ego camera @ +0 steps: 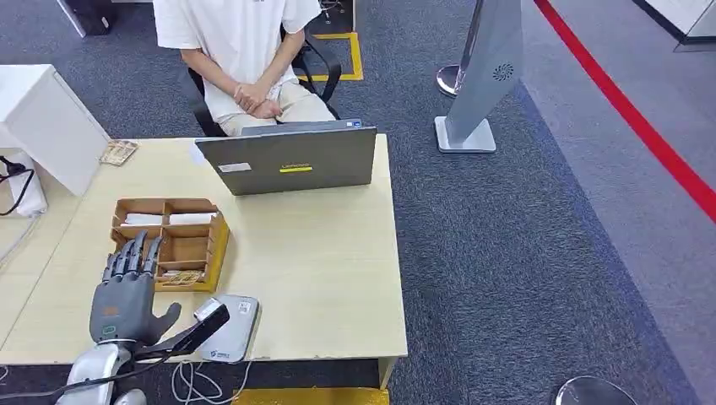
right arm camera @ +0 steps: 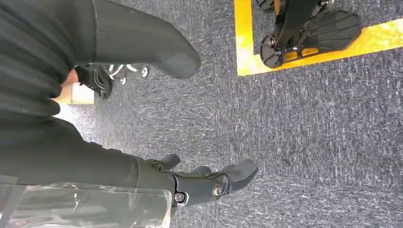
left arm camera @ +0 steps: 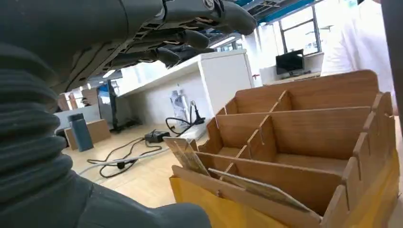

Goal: Pass the card to the sensor for recognition and then transmit it.

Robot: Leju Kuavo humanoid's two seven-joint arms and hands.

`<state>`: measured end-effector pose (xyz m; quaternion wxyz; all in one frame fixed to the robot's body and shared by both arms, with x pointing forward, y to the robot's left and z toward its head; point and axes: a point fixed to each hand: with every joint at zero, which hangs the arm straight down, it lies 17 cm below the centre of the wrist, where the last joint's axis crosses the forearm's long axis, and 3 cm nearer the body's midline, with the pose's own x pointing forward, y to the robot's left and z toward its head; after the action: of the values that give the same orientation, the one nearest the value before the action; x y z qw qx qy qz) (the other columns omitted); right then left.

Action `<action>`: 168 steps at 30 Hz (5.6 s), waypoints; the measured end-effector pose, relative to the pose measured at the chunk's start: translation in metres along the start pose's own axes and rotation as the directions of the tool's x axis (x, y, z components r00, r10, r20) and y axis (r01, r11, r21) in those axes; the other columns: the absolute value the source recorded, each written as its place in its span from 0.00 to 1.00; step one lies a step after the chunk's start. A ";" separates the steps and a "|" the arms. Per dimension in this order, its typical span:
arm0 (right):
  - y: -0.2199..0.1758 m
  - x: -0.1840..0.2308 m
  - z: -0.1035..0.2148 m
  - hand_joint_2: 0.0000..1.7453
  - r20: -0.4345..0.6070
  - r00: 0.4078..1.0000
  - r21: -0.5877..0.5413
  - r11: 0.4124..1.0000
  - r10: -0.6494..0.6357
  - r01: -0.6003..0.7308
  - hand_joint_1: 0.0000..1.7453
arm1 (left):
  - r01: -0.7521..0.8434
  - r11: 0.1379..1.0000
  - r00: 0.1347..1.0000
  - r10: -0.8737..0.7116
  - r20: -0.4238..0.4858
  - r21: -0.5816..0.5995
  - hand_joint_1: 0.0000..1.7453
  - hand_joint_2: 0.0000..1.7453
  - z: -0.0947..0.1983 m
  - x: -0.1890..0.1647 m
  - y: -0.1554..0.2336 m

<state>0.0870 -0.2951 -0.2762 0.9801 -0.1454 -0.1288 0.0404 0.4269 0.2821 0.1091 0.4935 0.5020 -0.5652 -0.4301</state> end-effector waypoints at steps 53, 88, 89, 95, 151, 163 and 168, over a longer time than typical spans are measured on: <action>0.001 0.005 0.000 1.00 0.025 0.998 0.007 0.998 0.065 -0.065 0.00 | 0.043 0.998 0.997 -0.039 -0.069 0.049 0.00 1.00 -0.033 -0.015 -0.015; 0.001 0.005 0.000 1.00 0.028 0.997 0.009 0.998 0.067 -0.067 0.00 | -0.003 1.000 0.997 0.002 -0.081 -0.014 1.00 1.00 -0.033 -0.010 -0.039; 0.001 0.005 0.000 1.00 0.029 0.997 0.010 0.998 0.067 -0.068 0.00 | -0.012 1.000 0.997 0.010 -0.078 -0.024 1.00 1.00 -0.033 -0.009 -0.042; 0.002 0.006 0.000 1.00 0.033 0.997 0.013 0.998 0.068 -0.069 0.00 | -0.044 0.996 0.997 0.038 -0.072 -0.079 1.00 1.00 -0.031 -0.007 -0.055; 0.007 -0.006 0.002 1.00 -0.028 1.000 0.014 1.000 0.004 -0.003 0.00 | -0.163 0.986 0.930 0.145 0.336 0.026 1.00 1.00 -0.035 0.097 0.097; 0.018 0.007 0.003 1.00 0.034 0.985 0.061 0.984 0.168 -0.169 0.00 | 0.049 0.835 0.986 -0.130 0.109 0.548 1.00 1.00 -0.134 0.061 0.240; 0.023 0.006 0.004 1.00 0.035 0.975 0.081 0.971 0.221 -0.223 0.00 | 0.206 0.837 0.974 -0.226 -0.023 0.507 1.00 1.00 -0.187 0.015 0.221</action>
<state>0.0911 -0.2715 -0.2772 0.9730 -0.1167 -0.1226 0.1571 0.5807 0.2967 0.3544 0.2822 0.6662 -0.6070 -0.3289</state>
